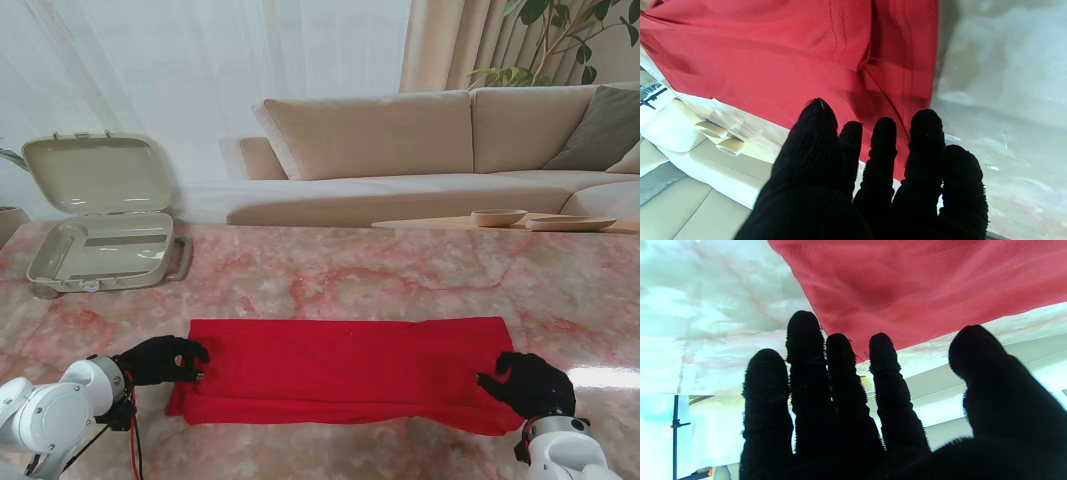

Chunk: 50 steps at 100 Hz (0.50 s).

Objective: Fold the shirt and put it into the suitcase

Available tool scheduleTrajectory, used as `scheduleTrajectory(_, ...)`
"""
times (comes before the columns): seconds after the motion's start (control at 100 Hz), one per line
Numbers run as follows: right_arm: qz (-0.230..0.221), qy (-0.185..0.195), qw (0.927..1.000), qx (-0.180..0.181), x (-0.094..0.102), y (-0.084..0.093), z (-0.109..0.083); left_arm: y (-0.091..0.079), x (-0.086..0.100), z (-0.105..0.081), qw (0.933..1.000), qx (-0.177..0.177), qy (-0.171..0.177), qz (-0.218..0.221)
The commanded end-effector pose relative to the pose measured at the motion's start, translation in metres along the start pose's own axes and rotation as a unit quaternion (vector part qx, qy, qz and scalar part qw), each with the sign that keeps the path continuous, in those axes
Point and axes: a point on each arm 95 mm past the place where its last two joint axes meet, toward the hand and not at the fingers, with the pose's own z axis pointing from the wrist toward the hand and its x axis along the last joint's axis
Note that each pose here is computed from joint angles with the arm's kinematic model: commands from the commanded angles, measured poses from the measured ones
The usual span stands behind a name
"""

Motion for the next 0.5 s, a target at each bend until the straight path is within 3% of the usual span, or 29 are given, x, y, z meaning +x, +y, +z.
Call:
scheduleTrajectory(0.0, -0.004, -0.009, 0.9999, 0.008, -0.001, 0.001, 0.001, 0.000, -0.002, -0.002, 1.0000, 0.003, -0.008, 0.002)
scheduleTrajectory(0.49, -0.077, -0.063, 0.9929, 0.064, -0.004, 0.007, 0.012, 0.002, -0.012, -0.004, 0.9995, -0.004, -0.031, -0.005)
